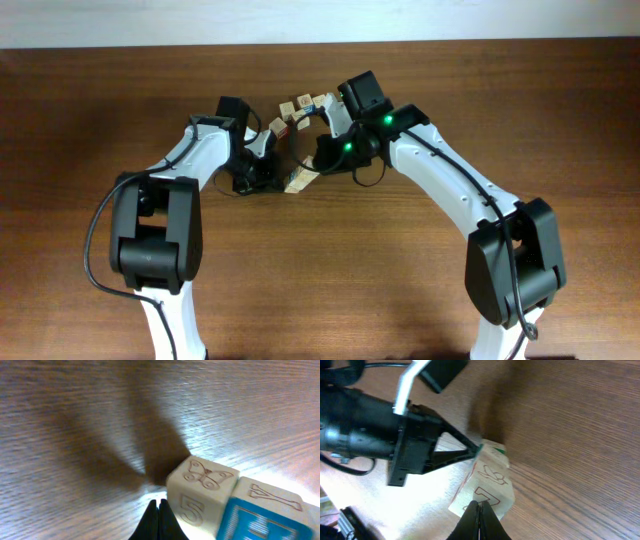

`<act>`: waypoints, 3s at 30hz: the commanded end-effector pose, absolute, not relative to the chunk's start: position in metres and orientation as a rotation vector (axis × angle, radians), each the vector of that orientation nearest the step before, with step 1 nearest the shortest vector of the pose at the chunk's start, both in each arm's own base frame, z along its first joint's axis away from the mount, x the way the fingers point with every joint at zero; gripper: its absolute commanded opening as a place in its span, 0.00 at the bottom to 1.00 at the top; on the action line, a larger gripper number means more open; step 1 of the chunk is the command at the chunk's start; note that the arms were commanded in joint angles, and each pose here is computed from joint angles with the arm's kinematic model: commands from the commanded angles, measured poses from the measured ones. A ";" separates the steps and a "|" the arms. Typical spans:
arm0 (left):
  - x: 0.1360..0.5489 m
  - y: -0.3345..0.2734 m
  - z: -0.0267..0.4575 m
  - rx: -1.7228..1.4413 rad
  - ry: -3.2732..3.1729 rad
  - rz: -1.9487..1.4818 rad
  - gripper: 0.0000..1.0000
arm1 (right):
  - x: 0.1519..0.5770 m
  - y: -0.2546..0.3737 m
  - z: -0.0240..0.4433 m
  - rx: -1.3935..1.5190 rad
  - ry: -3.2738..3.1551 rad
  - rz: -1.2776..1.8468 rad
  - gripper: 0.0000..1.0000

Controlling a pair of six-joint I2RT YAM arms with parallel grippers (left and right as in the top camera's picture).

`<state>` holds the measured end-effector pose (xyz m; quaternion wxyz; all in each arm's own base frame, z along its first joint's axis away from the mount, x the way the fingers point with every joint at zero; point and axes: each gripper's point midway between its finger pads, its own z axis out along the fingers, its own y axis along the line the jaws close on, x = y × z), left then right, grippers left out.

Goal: Rotate 4 blocks

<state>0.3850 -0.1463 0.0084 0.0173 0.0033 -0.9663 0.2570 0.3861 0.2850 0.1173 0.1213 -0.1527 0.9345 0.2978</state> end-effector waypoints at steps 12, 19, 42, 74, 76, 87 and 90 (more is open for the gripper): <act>0.377 -0.173 0.017 -0.060 -2.925 0.965 0.00 | 0.383 0.302 0.115 -0.451 2.716 0.889 0.04; 0.384 -0.119 -0.008 0.101 -3.065 0.472 0.00 | 0.384 0.303 0.116 -0.453 2.708 0.891 0.04; 0.413 -0.058 0.303 -0.171 -3.730 0.478 0.99 | 0.342 0.169 0.402 -0.382 2.334 0.296 0.98; 0.411 -0.060 0.307 -0.170 -3.732 0.512 0.99 | 0.244 0.022 0.262 -0.148 1.604 0.045 0.98; 0.411 -0.060 0.307 -0.171 -3.733 0.511 0.99 | 0.242 0.022 0.240 -0.147 1.558 0.042 0.98; 0.411 -0.060 0.307 -0.170 -3.733 0.511 0.99 | 0.245 0.023 0.158 -0.151 1.632 0.050 0.98; 0.411 -0.060 0.307 -0.170 -3.732 0.512 0.99 | 0.245 0.022 0.158 -0.148 1.632 0.046 0.98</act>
